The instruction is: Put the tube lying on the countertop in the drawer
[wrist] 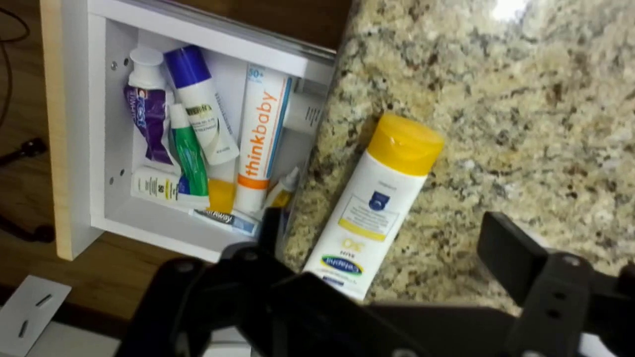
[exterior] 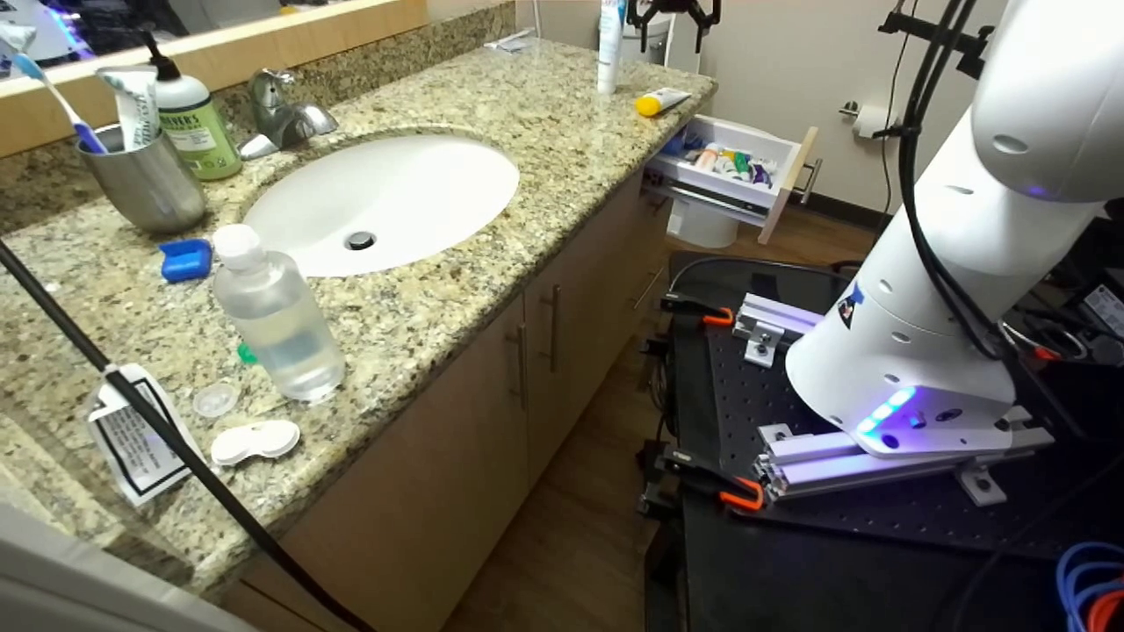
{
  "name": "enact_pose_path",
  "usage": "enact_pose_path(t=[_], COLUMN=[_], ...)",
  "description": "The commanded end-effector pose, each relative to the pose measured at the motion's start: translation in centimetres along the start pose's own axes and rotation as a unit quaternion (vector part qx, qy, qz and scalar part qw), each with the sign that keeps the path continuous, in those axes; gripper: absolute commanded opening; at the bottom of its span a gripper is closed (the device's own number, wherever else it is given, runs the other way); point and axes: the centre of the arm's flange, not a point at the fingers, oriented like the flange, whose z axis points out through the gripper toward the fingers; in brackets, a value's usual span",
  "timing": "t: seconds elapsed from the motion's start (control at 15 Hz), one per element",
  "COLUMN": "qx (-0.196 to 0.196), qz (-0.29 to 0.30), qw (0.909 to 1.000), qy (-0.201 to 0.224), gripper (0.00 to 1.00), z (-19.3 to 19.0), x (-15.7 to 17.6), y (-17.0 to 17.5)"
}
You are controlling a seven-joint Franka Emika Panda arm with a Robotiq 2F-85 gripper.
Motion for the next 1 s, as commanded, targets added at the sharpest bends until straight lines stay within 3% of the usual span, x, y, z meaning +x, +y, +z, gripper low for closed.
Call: enact_pose_path(t=[0.0,0.4,0.6,0.67,0.73,0.93], qx=[-0.001,-0.015,0.009,0.028,0.02,0.012], qz=[-0.009,-0.001,0.04,0.06,0.07,0.062], qw=[0.9999,0.9997,0.999,0.9978,0.9973,0.998], qy=[-0.012,-0.02,-0.018,-0.007,-0.007,-0.009], gripper=[1.0,1.0,1.0,1.0,1.0,1.0], z=[1.1,3.9,4.6,5.2,5.5,5.3], x=[0.2,1.0,9.5,6.7,5.6,5.6], y=[-0.1,-0.8,0.0,-0.4,-0.7,0.0])
